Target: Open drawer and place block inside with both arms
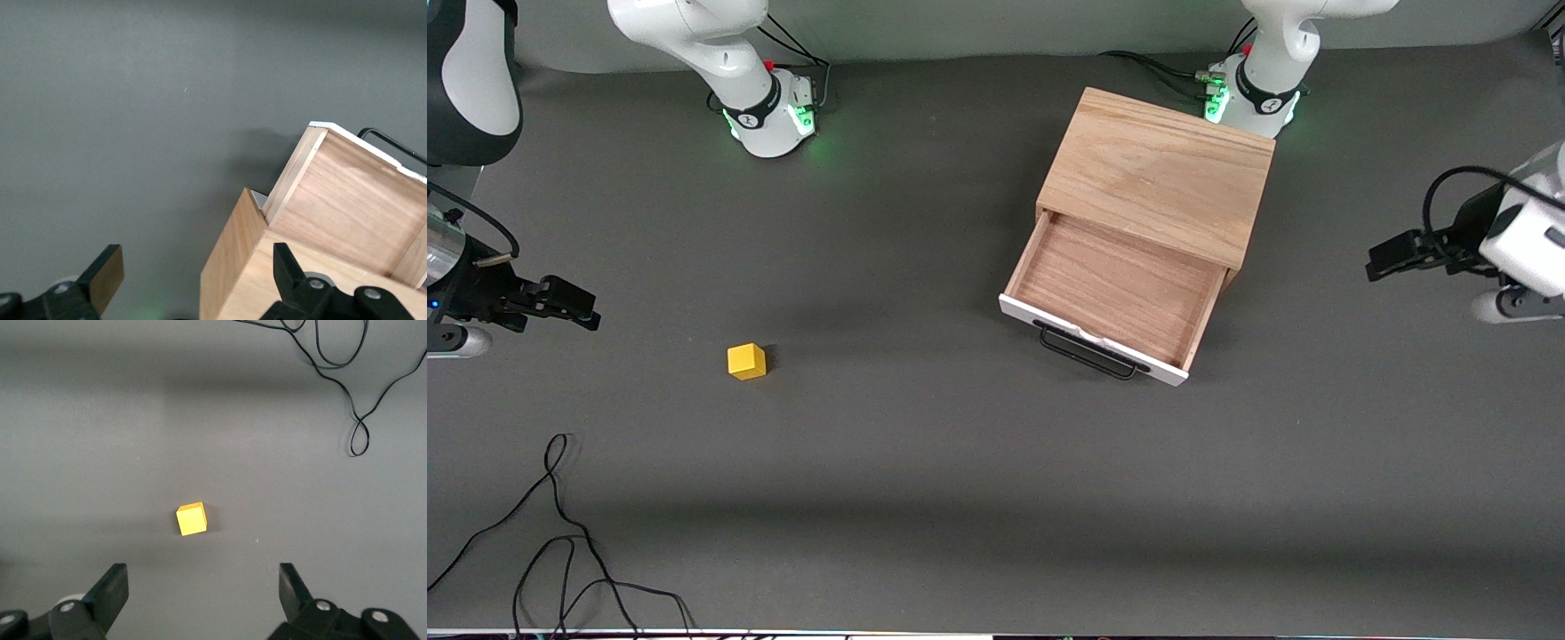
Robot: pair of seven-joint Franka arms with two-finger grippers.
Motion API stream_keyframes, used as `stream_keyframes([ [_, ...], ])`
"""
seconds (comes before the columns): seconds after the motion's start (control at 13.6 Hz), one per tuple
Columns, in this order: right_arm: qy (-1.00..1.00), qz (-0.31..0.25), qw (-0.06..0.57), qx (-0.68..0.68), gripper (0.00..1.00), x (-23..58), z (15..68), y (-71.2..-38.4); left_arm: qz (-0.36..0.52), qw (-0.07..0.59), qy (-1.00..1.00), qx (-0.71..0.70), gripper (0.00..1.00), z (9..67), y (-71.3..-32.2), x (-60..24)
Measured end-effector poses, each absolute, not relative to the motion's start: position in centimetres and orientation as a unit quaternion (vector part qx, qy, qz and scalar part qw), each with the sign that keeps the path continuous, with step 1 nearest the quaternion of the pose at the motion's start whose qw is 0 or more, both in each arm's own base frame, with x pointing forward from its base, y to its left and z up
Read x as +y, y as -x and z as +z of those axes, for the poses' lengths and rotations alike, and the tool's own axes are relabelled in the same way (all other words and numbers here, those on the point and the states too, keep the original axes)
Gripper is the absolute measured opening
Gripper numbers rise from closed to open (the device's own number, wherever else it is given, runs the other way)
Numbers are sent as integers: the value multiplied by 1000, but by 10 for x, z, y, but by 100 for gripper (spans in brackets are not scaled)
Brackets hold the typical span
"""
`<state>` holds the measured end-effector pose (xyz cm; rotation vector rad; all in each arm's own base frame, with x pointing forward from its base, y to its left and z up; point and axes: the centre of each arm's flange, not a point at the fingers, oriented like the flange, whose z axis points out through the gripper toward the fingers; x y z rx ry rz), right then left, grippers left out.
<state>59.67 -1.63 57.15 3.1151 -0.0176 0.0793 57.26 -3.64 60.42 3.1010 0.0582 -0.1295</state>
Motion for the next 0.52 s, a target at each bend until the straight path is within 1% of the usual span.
stream_keyframes([
  [0.52, -999, 31, 13, -7, 100, -17, 578, -597, -27, 9, -1000, -12, 100, 611, -568, -31],
])
